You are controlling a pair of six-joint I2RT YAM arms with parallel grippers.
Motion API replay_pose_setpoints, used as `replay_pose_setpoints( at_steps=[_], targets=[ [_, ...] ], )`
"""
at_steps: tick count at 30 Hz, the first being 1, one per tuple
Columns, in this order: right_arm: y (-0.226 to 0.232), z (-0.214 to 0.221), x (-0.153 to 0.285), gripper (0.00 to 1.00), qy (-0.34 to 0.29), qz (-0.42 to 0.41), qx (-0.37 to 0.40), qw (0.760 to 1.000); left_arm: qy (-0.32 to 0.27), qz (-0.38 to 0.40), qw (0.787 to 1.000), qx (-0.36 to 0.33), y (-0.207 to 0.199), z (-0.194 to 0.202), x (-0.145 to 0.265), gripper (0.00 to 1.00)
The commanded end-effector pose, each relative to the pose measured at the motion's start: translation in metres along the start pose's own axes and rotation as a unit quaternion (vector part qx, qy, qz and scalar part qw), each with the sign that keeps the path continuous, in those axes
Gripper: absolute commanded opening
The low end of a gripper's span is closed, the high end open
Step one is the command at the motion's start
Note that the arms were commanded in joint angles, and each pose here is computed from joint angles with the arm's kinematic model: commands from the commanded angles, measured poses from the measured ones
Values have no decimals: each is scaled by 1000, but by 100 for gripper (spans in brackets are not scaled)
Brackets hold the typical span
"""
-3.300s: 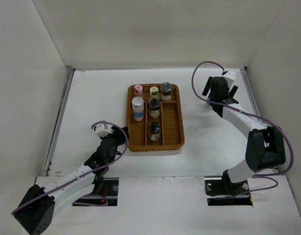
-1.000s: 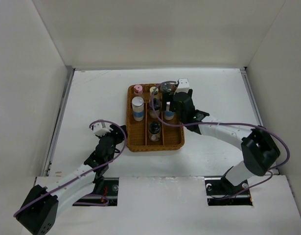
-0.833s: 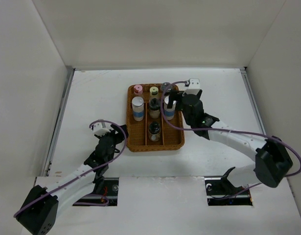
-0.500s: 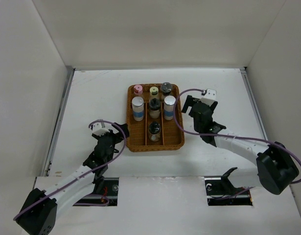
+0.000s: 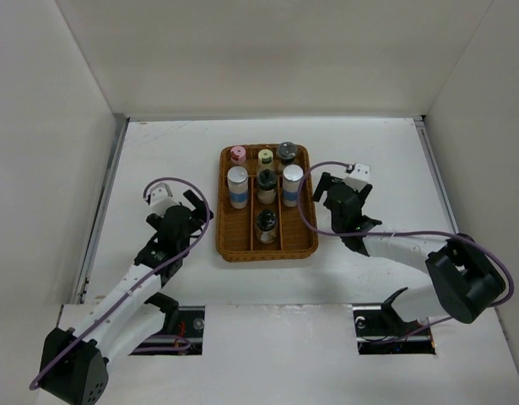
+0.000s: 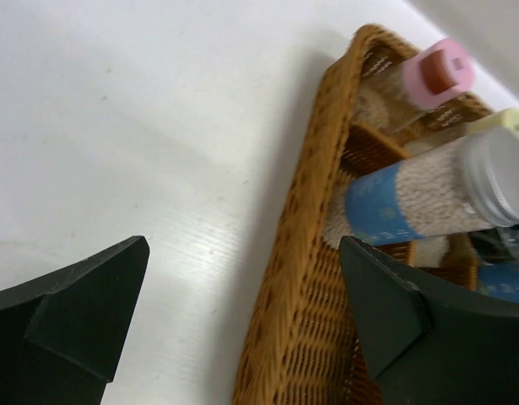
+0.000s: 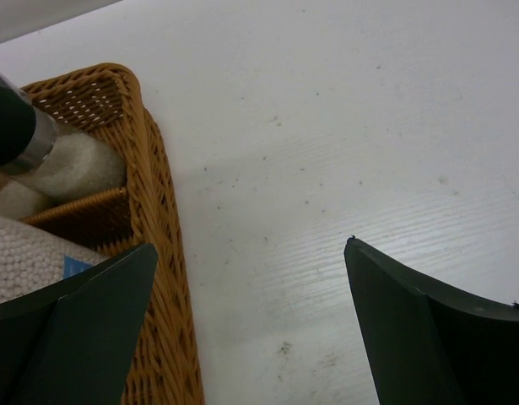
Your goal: Organize the condiment bottles
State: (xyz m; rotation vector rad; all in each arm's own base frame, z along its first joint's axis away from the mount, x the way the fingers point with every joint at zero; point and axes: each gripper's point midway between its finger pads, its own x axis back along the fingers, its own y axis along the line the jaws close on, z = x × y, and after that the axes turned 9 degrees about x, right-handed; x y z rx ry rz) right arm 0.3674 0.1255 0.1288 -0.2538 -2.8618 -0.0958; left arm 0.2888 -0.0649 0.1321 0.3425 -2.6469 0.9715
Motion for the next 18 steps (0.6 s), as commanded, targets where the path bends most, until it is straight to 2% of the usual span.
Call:
replay_pose_setpoints(
  at_steps=[1,6,10,18],
  targets=[
    [24,-38,2,100,-48,-22,-52,997,30,-34,999,-6,3,-5,8,100],
    [52,-36,7,100,-43,-58,-43,996,19,-20,1000,-13,-15,-29,23,100],
    [53,-33,6,100,-38,-51,-43,997,8,10,1000,-18,-27,-41,32,100],
    [42,-33,6,100,-40,-26,-49,998,32,16,998,-42,-40,-30,27,100]
  ],
)
